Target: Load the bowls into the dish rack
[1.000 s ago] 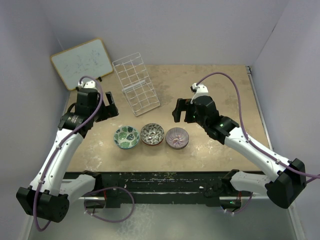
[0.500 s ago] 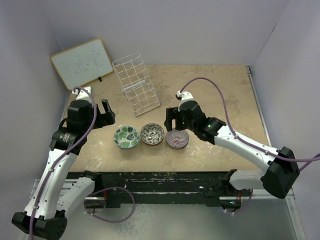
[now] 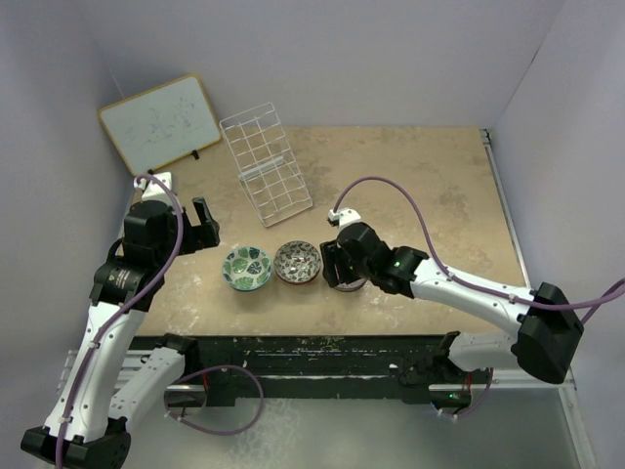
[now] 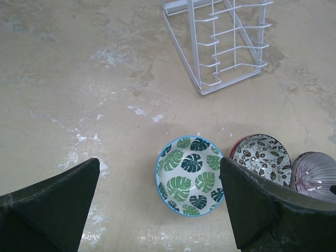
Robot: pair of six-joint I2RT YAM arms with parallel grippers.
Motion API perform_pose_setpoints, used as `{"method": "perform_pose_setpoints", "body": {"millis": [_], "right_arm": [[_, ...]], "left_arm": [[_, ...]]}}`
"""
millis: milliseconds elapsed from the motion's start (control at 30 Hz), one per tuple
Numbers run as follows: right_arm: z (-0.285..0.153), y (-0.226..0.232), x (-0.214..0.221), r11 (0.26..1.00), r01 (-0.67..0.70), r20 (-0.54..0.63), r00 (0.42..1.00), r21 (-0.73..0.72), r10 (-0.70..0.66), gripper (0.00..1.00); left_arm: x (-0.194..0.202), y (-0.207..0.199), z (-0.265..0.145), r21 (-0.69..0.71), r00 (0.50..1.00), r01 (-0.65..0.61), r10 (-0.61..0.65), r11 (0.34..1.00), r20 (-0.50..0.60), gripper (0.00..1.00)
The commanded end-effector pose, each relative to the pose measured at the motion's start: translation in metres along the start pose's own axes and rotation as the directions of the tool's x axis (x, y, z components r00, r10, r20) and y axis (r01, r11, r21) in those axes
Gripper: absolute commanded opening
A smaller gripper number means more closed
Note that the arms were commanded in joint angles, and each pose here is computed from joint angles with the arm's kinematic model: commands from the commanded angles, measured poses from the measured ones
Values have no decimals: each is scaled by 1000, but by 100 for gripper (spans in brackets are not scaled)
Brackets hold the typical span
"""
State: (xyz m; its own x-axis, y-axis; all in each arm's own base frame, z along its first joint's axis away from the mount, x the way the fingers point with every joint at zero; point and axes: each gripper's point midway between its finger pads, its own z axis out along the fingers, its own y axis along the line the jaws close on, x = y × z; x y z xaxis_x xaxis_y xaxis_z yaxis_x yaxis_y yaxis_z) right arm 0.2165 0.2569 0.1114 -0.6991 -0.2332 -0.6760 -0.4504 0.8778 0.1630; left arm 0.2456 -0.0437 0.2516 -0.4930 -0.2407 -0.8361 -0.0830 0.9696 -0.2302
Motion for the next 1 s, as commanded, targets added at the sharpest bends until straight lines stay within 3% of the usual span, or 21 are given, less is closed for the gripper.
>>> {"method": "perform_pose_setpoints", "body": {"millis": [0,133,800,967], "right_arm": [[0,6,0,998,55,-8,998,-31,-56,59],[5,10,6,995,84,-30,996,-51,-85,53],[22,10,21,990,138,-91,986,-33,-140,49],[20,9,17,991,134,-78,988,-17,-135,38]], "left_arm": [[-20,-1,-8,-2,998,-7,7,1000,56,99],[-18,1,-9,-11,998,-6,7,1000,55,99],[-12,8,-9,-42,999,-8,10,999,44,99],[-10,10,-8,-47,999,-10,12,999,41,99]]}}
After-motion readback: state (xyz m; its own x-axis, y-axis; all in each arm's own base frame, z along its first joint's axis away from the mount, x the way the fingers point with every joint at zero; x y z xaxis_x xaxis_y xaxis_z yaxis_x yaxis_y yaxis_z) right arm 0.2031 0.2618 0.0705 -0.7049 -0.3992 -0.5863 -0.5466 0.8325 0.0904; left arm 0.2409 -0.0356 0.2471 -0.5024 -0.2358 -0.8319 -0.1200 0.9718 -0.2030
